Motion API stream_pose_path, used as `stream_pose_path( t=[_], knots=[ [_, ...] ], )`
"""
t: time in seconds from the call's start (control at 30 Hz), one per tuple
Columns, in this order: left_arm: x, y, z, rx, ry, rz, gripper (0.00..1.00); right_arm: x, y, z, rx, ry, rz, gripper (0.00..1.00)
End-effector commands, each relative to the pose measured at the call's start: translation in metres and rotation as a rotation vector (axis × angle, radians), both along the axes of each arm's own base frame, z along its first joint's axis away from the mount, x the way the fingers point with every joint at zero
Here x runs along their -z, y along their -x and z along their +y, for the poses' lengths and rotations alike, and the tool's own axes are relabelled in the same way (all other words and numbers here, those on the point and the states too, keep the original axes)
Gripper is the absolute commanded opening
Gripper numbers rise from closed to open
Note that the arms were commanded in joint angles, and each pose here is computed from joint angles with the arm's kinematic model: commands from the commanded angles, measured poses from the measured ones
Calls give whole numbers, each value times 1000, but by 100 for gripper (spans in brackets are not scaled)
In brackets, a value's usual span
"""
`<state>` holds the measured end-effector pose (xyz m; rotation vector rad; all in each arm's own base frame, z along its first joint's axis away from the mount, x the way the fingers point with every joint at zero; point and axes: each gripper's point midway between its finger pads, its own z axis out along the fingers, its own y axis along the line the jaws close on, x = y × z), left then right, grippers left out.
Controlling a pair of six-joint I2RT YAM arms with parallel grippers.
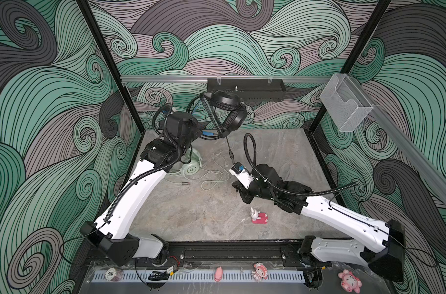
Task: Wrap the headphones
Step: 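Pull the cable plug end toward the robot with the right gripper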
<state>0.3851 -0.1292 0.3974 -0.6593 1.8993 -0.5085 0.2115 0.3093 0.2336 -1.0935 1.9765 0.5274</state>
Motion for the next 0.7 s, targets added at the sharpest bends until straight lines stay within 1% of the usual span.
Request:
stream_pose_path(
  t=[0.0, 0.17, 0.27, 0.4, 0.5, 0.67],
  knots=[
    [-40, -13, 13, -99, 183, -146, 0, 17, 10, -2, -34, 97, 22, 0],
    [-33, -14, 17, -107, 172, -132, 0, 18, 12, 2, -55, 111, 10, 0],
    [-34, -14, 18, -111, 180, -137, 0, 22, 15, 5, -72, 151, -3, 0],
    [-36, -19, 15, -99, 238, -145, 0, 26, 27, 13, -117, 211, -49, 0],
    [-36, -25, 6, -64, 312, -151, 0, 30, 28, 15, -120, 221, -43, 0],
    [-39, -23, 1, -33, 328, -141, 0, 33, 24, 10, -89, 214, -41, 0]
  ],
)
